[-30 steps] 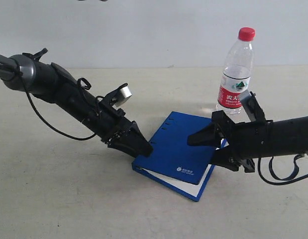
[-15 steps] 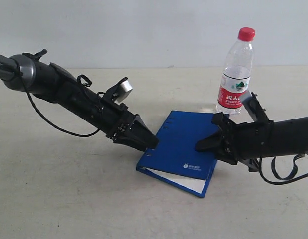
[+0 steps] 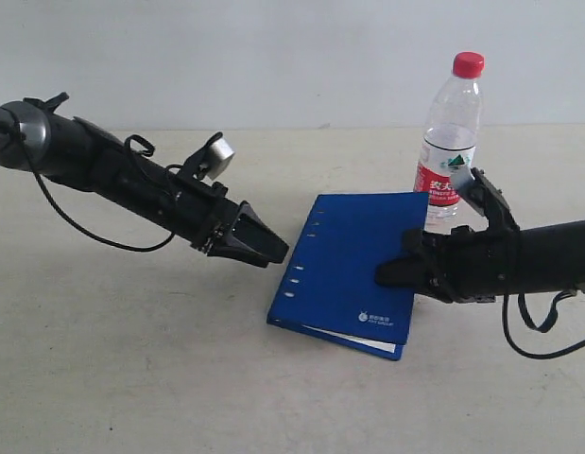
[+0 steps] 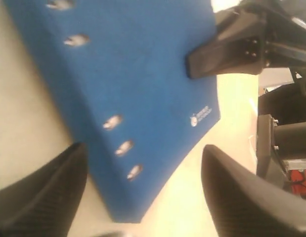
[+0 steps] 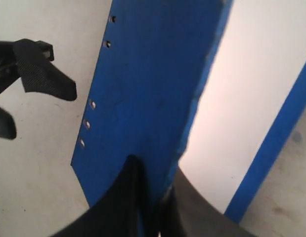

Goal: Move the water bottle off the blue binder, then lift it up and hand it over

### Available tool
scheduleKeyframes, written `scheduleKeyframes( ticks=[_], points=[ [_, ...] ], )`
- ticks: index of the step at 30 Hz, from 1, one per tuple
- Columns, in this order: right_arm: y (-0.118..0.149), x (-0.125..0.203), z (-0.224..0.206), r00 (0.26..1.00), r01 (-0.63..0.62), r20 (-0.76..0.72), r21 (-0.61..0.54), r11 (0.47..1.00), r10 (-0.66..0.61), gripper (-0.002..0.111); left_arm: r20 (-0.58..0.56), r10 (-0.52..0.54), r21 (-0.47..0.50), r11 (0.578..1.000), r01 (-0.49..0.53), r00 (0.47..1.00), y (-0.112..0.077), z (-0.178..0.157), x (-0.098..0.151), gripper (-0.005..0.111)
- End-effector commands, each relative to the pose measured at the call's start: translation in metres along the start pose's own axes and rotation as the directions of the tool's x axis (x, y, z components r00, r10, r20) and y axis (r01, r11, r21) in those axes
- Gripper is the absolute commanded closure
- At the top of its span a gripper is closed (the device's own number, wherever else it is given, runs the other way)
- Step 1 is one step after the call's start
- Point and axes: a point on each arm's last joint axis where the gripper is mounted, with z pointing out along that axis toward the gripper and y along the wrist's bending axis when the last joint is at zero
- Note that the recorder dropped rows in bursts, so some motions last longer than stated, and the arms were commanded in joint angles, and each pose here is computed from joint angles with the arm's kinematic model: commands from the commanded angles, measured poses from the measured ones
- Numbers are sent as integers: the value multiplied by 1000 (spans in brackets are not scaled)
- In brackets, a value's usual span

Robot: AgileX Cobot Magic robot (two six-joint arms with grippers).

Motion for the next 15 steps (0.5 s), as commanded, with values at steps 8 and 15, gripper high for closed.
scheduleKeyframes(
  ticks=[8, 15],
  points=[
    [23, 1, -3, 980, 199, 32, -255, 946, -197, 108, 78, 89, -12, 996, -89, 993, 11, -21, -1, 45],
    [23, 1, -3, 980, 199, 32, -255, 946, -197, 108, 81, 88, -10, 996, -88, 993, 10, -20, 0, 45]
  ],
)
